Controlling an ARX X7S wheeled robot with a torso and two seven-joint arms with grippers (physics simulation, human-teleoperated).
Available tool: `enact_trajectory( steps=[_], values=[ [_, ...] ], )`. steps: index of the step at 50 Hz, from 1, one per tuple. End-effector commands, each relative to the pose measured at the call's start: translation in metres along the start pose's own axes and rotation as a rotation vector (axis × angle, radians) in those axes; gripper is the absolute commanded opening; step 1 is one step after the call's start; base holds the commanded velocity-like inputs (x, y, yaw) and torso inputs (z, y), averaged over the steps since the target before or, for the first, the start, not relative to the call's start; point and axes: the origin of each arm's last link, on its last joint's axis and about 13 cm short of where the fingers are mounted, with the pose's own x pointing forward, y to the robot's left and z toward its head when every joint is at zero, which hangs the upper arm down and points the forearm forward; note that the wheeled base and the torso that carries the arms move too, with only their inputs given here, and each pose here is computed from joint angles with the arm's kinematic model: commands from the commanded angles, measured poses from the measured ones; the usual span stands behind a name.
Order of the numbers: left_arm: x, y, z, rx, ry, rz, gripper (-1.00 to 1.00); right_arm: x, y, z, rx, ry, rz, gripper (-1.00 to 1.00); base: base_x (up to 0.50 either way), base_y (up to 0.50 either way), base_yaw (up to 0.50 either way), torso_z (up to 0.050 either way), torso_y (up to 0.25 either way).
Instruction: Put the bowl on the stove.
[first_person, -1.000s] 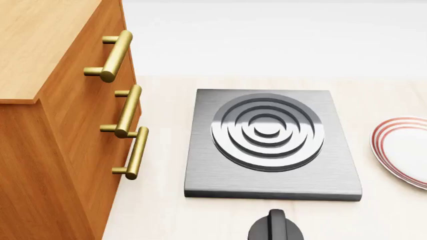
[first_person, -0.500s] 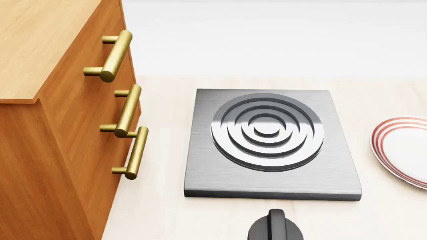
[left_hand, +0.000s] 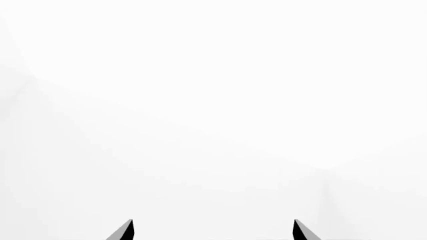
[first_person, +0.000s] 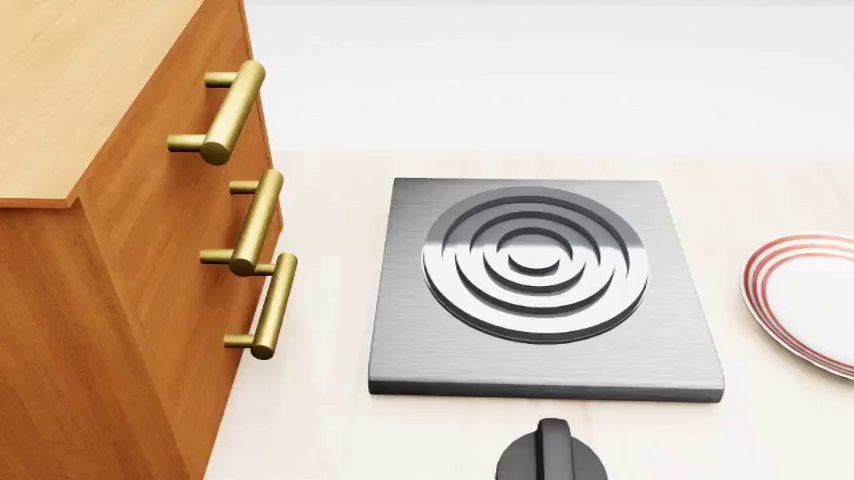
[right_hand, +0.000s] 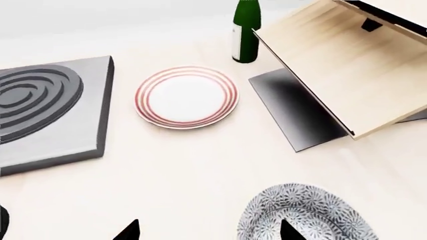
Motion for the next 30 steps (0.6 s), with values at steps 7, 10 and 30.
enact_trajectory(
  steps=[7, 10, 30],
  values=[
    [-0.001, 0.000, -0.002, 0.000, 0.008, -0.003, 1.00, 0.028, 0.001, -0.016, 0.001, 0.100, -0.052, 1.00, 0.00, 0.00, 0.00, 0.000, 0.000],
    [-0.001, 0.000, -0.003, 0.000, 0.009, -0.003, 1.00, 0.032, 0.002, -0.016, -0.011, 0.116, -0.056, 1.00, 0.00, 0.00, 0.00, 0.000, 0.000],
    [-0.001, -0.001, -0.003, 0.000, 0.009, -0.008, 1.00, 0.053, 0.002, -0.027, -0.015, 0.182, -0.093, 1.00, 0.00, 0.00, 0.00, 0.000, 0.000]
  ],
)
